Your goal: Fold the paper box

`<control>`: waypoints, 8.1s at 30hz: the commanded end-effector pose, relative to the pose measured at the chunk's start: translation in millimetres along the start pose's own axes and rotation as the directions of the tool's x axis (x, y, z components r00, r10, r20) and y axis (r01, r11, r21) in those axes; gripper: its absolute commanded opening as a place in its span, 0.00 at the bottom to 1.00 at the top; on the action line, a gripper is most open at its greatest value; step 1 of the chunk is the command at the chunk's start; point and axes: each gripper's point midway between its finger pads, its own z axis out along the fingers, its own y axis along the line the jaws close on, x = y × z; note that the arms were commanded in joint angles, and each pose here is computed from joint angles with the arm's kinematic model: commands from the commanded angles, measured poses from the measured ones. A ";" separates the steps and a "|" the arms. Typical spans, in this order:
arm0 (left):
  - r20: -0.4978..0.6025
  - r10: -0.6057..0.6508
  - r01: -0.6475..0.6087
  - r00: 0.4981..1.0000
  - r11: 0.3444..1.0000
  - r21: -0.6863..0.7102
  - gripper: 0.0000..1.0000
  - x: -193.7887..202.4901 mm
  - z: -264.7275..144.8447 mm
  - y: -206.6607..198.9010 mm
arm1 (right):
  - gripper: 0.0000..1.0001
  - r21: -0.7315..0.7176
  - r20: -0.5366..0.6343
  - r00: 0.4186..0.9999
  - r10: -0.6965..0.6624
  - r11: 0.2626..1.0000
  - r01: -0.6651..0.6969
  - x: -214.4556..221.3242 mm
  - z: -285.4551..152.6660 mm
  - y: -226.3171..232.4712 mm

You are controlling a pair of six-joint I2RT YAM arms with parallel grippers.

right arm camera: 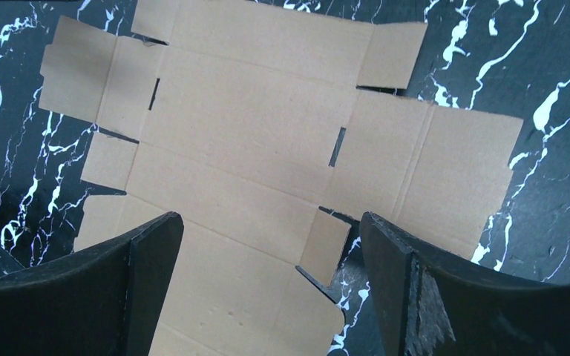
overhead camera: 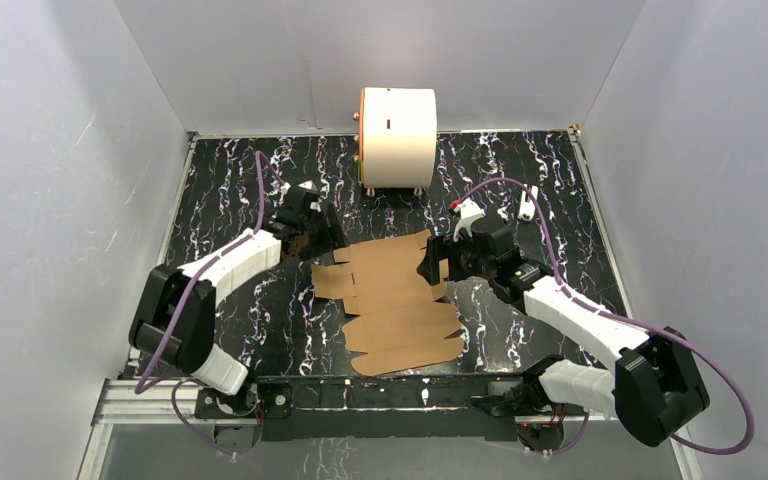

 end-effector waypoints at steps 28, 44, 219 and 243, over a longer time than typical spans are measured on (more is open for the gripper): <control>-0.200 -0.145 0.177 0.969 0.972 0.155 0.41 1.2 49.9 4.6 | 0.99 -0.076 0.084 0.992 -0.099 0.992 0.105 -18.0 9.1 11.8; -0.253 -0.175 0.212 0.951 0.969 0.124 0.35 23.0 65.8 16.9 | 0.99 -0.163 0.084 0.989 -0.118 0.978 0.131 -28.3 16.0 28.3; 0.268 -0.084 0.078 0.960 0.996 0.032 0.63 -68.4 -49.2 26.8 | 0.00 0.128 0.084 0.036 -0.996 0.047 0.991 -94.7 92.1 48.1; 0.273 -0.031 0.008 0.962 0.996 0.083 0.66 -77.6 -42.6 12.6 | 0.00 0.314 0.148 -0.043 -0.988 0.006 0.949 -97.4 63.5 62.1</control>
